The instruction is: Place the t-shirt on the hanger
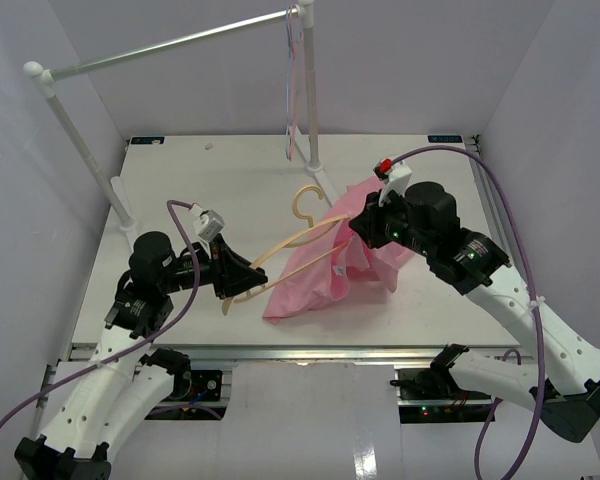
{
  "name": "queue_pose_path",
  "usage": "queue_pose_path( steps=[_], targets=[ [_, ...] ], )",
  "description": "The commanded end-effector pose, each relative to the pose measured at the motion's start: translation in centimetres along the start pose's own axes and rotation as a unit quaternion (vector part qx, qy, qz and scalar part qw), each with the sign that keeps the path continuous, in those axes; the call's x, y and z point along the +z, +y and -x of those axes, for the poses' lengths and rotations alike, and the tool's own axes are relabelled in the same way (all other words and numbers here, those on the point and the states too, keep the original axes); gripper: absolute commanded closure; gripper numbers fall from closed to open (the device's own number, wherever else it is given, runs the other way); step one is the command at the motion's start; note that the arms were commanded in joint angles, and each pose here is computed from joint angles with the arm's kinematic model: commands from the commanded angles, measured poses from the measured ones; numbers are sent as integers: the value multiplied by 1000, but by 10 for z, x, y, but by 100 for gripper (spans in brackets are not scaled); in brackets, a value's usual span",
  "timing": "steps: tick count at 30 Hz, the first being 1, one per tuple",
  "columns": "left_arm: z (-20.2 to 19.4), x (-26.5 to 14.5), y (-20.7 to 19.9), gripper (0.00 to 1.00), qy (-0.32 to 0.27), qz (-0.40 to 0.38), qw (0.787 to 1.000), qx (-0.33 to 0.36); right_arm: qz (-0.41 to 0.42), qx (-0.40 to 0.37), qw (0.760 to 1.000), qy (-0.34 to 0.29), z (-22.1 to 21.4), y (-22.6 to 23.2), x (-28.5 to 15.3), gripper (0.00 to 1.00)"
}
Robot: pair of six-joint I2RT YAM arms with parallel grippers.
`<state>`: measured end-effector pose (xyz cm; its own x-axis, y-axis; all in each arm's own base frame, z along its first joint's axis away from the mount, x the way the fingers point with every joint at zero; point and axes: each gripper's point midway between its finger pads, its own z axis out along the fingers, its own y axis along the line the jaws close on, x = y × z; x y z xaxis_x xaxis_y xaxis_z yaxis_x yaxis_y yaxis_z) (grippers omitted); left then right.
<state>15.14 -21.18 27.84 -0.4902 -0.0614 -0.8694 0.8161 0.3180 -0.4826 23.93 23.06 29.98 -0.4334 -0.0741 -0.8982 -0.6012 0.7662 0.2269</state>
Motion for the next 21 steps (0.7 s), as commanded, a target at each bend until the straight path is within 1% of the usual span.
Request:
queue_pose_path(
  steps=[1, 6, 8, 12, 14, 21],
  targets=[
    [14, 12, -6, 100, -23, -51, 998, 33, 42, -21, 999, -2, 16, 17, -3, 92],
    [-2, 21, 1, 100, 2, -65, 997, 35, 63, -32, 997, 9, 16, 25, 0, 92],
    [-6, 24, 8, 100, 4, -56, 998, 34, 76, -31, 997, 11, 16, 31, 1, 92],
    [-4, 30, 9, 100, -9, -63, 997, 47, 100, -35, 994, 10, 16, 44, 1, 92],
    [-2, 33, 7, 100, -14, -72, 996, 53, 111, -36, 993, 10, 14, 49, 1, 92],
    [-15, 34, -1, 100, -1, -112, 993, 48, 118, -46, 992, 14, 8, 51, 1, 88]
  ],
)
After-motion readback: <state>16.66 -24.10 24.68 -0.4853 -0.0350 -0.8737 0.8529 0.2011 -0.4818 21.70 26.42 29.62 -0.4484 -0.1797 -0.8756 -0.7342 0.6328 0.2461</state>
